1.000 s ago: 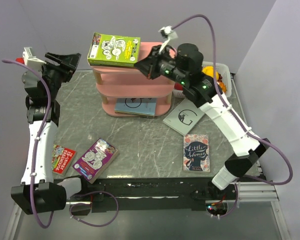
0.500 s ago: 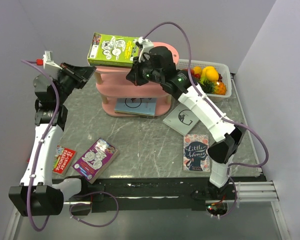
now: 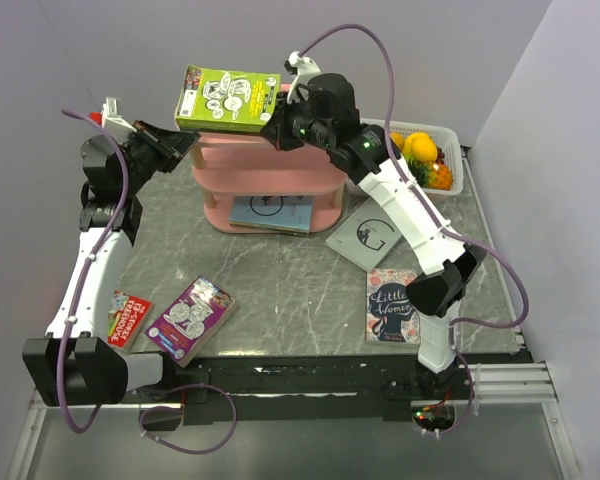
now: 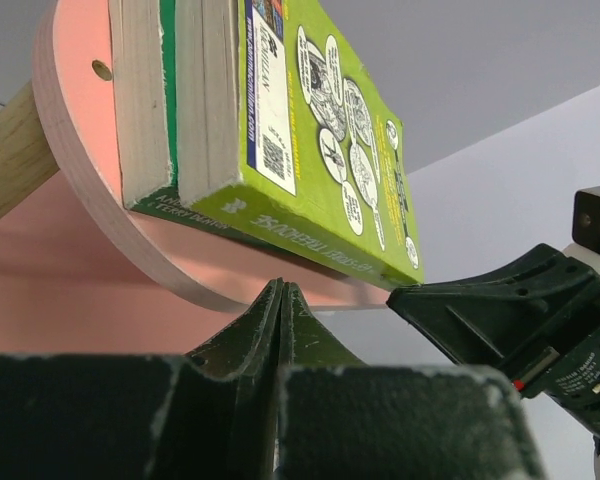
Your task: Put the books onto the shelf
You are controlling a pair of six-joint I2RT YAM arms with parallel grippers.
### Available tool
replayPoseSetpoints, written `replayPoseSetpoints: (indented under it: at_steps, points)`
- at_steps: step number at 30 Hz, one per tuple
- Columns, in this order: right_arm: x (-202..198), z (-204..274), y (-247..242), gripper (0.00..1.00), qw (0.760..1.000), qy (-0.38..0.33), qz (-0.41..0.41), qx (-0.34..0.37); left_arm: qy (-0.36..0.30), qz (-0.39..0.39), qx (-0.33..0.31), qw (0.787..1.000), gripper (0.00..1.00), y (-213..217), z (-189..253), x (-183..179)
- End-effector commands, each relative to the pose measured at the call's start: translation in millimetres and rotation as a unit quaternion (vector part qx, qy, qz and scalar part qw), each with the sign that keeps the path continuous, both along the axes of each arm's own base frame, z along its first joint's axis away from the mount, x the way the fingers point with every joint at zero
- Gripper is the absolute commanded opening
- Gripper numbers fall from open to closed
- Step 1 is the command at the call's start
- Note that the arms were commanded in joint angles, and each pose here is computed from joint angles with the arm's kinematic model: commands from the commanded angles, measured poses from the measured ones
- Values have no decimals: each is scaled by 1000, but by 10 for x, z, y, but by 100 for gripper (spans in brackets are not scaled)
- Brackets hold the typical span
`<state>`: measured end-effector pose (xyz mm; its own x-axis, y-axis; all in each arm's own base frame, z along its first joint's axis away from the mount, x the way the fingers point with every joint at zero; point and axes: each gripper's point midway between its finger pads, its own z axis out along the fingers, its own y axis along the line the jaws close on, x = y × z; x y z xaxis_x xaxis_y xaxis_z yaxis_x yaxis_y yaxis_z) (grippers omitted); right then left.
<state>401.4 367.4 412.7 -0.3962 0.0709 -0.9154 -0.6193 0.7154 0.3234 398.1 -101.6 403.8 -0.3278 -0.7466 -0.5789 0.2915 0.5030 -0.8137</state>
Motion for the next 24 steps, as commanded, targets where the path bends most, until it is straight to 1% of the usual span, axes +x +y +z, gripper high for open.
replayPoseSetpoints:
  at_steps: [1,12,24]
  points:
    - [120,76,-71,0,1000,-4,-15,5,-56,-10,6,998,7,-36,351,0]
    - [199,236,-107,0,999,-20,-22,27,-60,-8,5,998,8,-26,408,109]
    - [205,220,-54,0,999,-17,-13,34,-55,-1,12,998,8,5,375,243]
